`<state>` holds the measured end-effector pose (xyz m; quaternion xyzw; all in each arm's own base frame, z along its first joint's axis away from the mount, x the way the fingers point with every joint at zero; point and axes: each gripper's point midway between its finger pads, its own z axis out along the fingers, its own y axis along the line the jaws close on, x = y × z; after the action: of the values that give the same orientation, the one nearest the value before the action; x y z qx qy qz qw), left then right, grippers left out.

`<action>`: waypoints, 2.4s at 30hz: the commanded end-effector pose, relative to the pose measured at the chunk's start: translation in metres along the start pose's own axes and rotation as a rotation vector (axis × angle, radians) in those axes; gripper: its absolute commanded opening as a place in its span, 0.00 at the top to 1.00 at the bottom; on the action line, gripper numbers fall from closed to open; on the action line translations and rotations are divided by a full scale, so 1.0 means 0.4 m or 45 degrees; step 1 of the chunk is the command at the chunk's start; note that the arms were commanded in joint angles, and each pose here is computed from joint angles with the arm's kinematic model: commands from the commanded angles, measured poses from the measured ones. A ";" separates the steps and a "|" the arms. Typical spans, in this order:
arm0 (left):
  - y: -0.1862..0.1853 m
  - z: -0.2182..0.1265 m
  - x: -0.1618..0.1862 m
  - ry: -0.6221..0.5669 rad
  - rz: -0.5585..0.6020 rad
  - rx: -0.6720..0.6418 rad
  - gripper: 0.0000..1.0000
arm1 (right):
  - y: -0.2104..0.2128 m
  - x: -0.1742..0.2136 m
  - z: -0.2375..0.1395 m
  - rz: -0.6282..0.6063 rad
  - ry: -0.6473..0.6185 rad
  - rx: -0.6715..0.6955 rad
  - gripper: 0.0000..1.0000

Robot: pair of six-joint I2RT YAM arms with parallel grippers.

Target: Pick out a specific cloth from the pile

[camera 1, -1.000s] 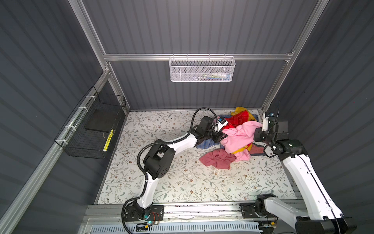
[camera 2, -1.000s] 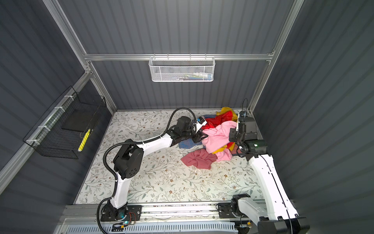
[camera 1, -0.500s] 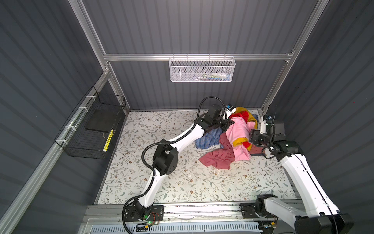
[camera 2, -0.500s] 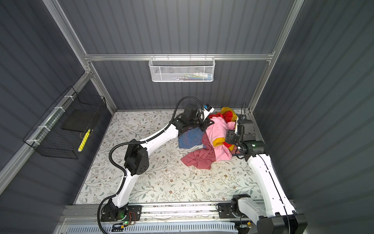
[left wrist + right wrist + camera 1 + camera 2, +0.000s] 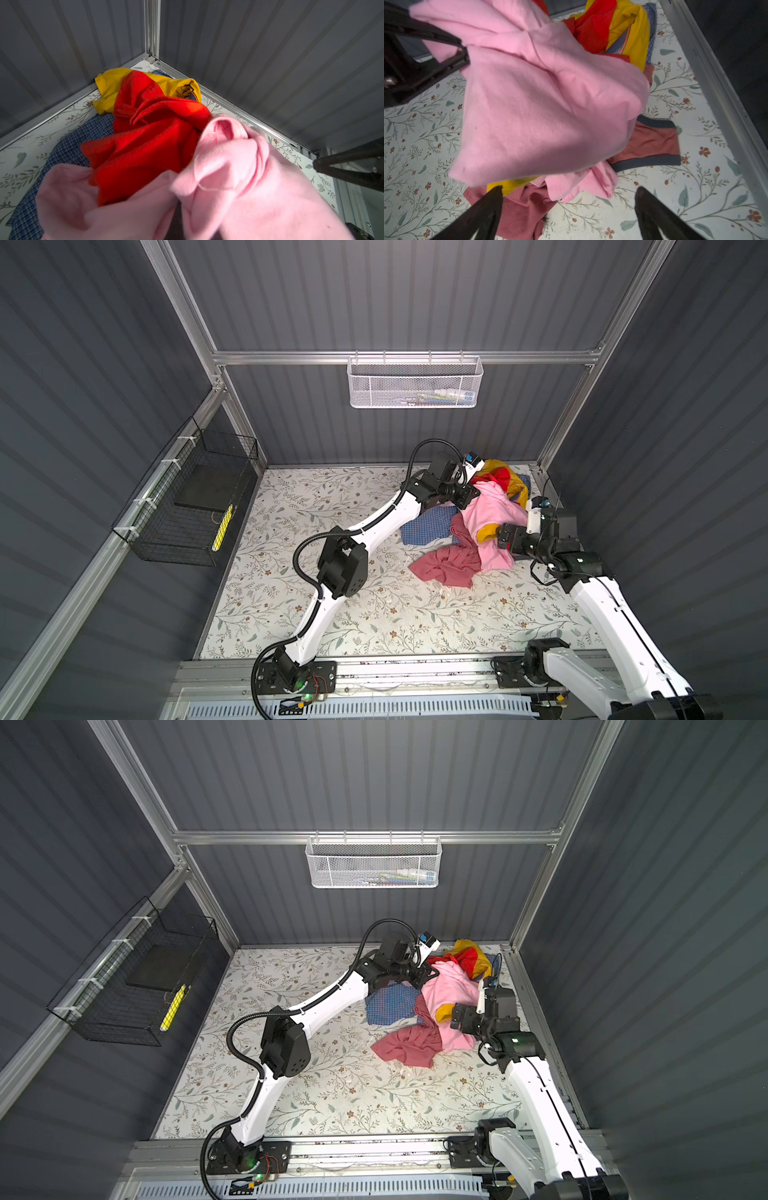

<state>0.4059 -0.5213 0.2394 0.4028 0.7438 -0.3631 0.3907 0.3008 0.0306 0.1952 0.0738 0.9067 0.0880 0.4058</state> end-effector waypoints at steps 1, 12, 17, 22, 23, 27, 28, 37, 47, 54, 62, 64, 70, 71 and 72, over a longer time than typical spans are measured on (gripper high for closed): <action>-0.058 -0.105 -0.164 -0.173 0.030 0.008 1.00 | 0.034 -0.023 0.009 0.048 -0.071 -0.110 0.01; -0.078 -0.088 -0.137 -0.160 -0.089 0.099 0.89 | 0.053 -0.011 0.102 0.178 -0.088 -0.203 0.01; -0.067 -0.089 -0.104 -0.118 -0.102 0.065 0.85 | 0.050 0.014 0.127 0.204 -0.081 -0.219 0.04; -0.088 -0.132 -0.145 -0.190 -0.093 0.077 0.93 | -0.040 0.094 0.222 0.260 0.078 -0.061 0.15; -0.091 -0.143 -0.154 -0.203 -0.089 0.078 0.96 | -0.046 0.104 0.239 0.274 0.107 -0.069 0.17; -0.102 -0.179 -0.182 -0.231 -0.074 0.077 0.98 | -0.032 0.093 0.267 0.302 0.105 -0.144 0.29; -0.096 -0.185 -0.186 -0.232 -0.079 0.071 0.98 | -0.032 0.089 0.268 0.306 0.109 -0.144 0.35; 0.005 -0.290 -0.217 -0.259 -0.120 0.014 0.95 | -0.069 0.107 0.271 0.347 0.151 -0.069 0.51; -0.004 -0.384 -0.286 -0.313 -0.001 -0.024 0.89 | -0.055 0.056 0.219 0.291 0.081 -0.117 0.04; -0.018 -0.283 -0.198 -0.229 -0.142 0.153 0.81 | 0.001 0.011 0.162 0.172 -0.027 -0.270 0.03; 0.060 -0.146 -0.070 -0.072 -0.279 0.101 0.77 | 0.044 0.028 0.107 0.107 -0.040 -0.394 0.17; 0.070 -0.155 -0.063 -0.068 -0.253 0.053 0.73 | 0.047 0.032 0.108 0.115 -0.035 -0.405 0.20; 0.077 -0.223 0.011 0.053 -0.151 -0.086 0.53 | 0.049 0.037 0.129 0.154 -0.008 -0.411 0.22; 0.076 -0.235 0.035 0.087 -0.143 -0.100 0.50 | 0.051 0.037 0.132 0.152 -0.004 -0.415 0.22; 0.076 -0.243 0.057 0.118 -0.137 -0.114 0.48 | 0.054 0.037 0.134 0.144 -0.003 -0.417 0.22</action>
<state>0.4131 -0.4408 0.2374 0.3361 0.7974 -0.3674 0.3408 0.3330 0.0549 0.1589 0.0615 0.8726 0.2480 0.4163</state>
